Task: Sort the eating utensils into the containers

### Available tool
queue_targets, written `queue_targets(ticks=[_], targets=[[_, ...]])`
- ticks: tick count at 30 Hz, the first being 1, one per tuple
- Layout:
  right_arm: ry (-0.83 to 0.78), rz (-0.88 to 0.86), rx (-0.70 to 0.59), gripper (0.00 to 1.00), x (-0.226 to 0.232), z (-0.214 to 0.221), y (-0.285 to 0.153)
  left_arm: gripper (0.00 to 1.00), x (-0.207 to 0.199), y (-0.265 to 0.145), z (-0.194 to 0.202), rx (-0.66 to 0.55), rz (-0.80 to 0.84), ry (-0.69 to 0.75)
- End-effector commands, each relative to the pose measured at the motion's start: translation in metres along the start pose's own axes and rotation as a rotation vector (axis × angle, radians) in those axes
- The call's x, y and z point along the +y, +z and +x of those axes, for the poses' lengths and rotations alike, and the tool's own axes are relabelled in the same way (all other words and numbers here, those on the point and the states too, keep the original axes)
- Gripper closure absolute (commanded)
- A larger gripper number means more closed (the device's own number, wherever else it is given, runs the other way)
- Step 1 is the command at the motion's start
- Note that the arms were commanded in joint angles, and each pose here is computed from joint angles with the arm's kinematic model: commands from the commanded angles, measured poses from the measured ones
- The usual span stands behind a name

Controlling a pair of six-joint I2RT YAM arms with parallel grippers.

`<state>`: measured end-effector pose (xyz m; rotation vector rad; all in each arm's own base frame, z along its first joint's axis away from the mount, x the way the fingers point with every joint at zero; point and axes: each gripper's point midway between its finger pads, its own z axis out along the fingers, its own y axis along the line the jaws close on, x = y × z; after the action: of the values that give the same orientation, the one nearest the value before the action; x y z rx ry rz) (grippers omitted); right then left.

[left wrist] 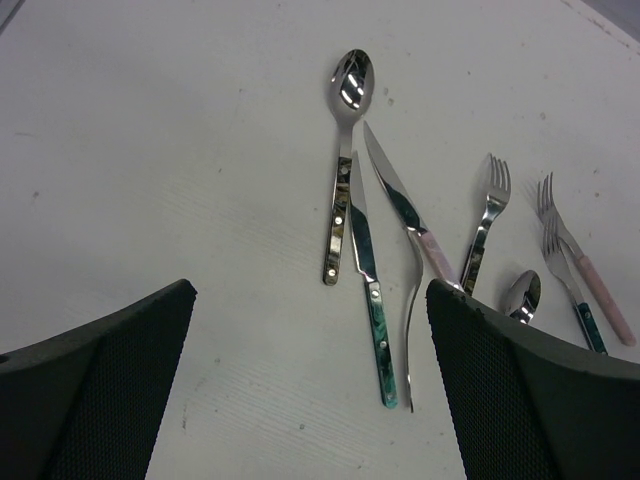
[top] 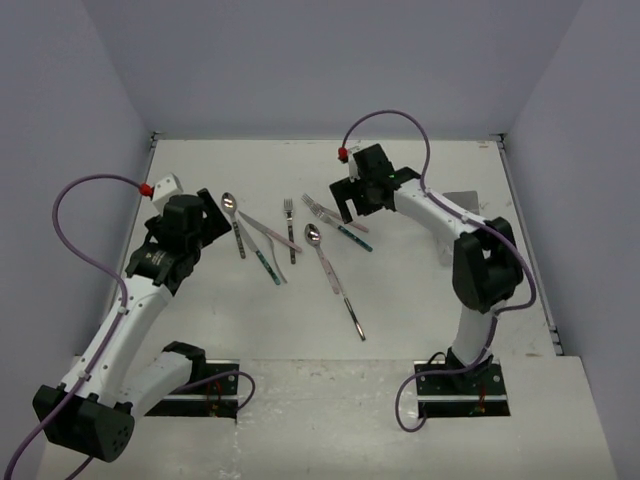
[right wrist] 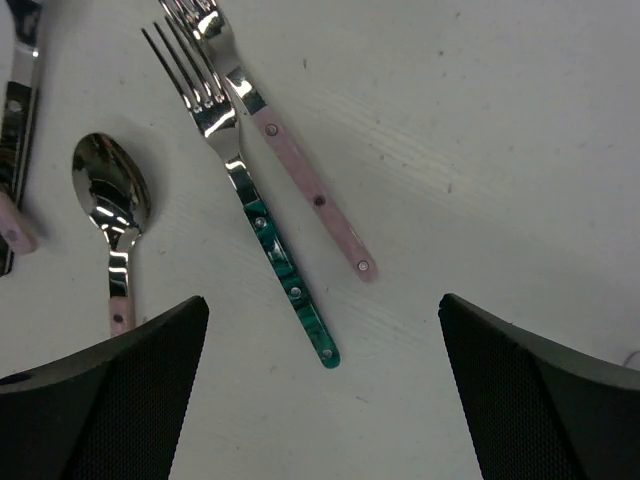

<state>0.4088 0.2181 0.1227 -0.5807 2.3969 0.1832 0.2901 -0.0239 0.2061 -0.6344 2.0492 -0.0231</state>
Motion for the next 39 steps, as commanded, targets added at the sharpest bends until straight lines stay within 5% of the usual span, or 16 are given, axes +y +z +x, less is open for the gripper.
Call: queue_targets(ticks=[1, 11, 19, 24, 34, 35, 37, 39], targets=[[0.105, -0.007, 0.195, 0.01, 0.009, 0.028, 0.011, 0.00, -0.001, -0.002, -0.001, -0.012, 0.018, 0.002], [0.158, 0.021, 0.382, 0.01, 0.023, 0.081, 0.049, 0.00, 0.004, -0.004, 0.001, -0.019, 0.010, -0.003], [0.064, 0.079, 0.433, 0.11, 0.032, 0.094, 0.072, 0.00, 0.005, -0.005, 0.001, -0.021, 0.004, -0.006], [0.036, 0.049, 0.432, 0.40, 0.049, 0.091, 0.075, 0.00, 0.008, -0.007, -0.001, -0.032, -0.001, -0.016], [0.024, 0.005, 0.370, 0.76, 0.060, 0.053, 0.088, 0.00, 0.014, -0.012, 0.000, -0.034, -0.017, -0.018], [0.017, 0.006, 0.364, 0.90, 0.059, 0.048, 0.088, 0.00, 0.015, -0.013, 0.000, -0.035, -0.018, -0.020], [-0.005, 0.021, 0.343, 0.99, 0.056, 0.042, 0.086, 0.00, 0.016, -0.015, -0.001, -0.039, -0.015, -0.023], [-0.027, 0.022, 0.305, 1.00, 0.054, 0.035, 0.084, 0.00, 0.016, -0.015, -0.001, -0.040, -0.012, -0.022]])
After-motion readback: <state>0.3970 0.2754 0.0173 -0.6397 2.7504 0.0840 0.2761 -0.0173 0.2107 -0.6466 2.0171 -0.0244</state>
